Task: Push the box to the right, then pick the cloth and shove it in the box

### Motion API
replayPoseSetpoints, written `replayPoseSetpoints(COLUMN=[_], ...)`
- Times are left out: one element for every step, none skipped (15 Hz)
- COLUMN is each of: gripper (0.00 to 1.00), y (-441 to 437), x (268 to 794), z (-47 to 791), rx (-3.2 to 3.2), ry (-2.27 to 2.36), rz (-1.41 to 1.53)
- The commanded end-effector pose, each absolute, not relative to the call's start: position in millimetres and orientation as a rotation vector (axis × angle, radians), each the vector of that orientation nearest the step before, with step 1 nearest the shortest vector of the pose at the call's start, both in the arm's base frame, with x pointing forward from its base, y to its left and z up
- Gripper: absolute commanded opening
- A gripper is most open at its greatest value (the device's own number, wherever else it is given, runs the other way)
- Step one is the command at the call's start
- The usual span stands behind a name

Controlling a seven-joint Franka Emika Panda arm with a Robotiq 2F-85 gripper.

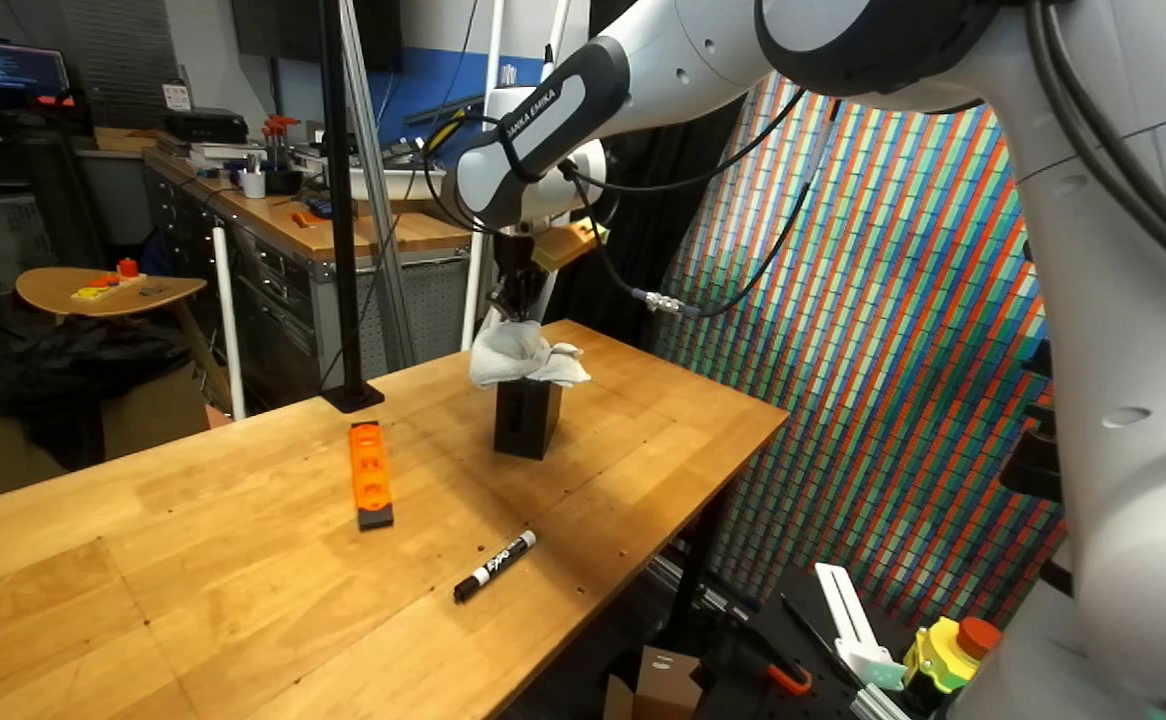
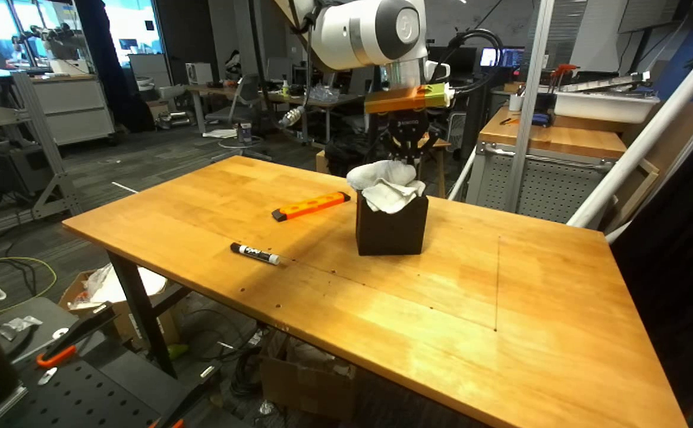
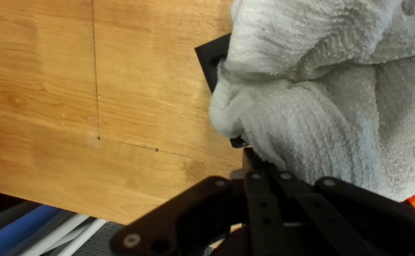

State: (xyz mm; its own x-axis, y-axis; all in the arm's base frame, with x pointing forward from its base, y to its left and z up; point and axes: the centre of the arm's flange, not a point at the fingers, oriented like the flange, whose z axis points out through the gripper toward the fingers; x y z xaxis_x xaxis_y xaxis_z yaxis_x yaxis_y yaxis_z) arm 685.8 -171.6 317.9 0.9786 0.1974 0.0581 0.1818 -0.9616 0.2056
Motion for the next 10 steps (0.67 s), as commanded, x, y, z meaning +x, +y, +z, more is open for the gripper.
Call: replayPoseSetpoints(gripper=[0.00, 0.00, 0.00, 0.00, 0.00, 0.00, 0.00, 0.00, 0.00, 0.00], y=[-170.6, -171.9, -172.9, -173.7, -174.6, -175.7, -176.4, -176.8, -176.5, -175.3], x=[661.1, 658.2, 655.5, 652.7, 650.5, 648.1, 646.7, 645.3, 644.7, 644.7], z=[325.5, 323.0, 320.5, 315.8, 312.4, 308.7, 305.0, 301.6, 298.8, 295.6], rx=[2.932, 2.938, 2.944, 2.951, 2.956, 2.964, 2.970, 2.975, 2.979, 2.982], ry=[0.214, 0.199, 0.185, 0.170, 0.156, 0.143, 0.131, 0.122, 0.117, 0.116], rz=[0.148, 0.145, 0.139, 0.126, 0.115, 0.104, 0.090, 0.080, 0.070, 0.059])
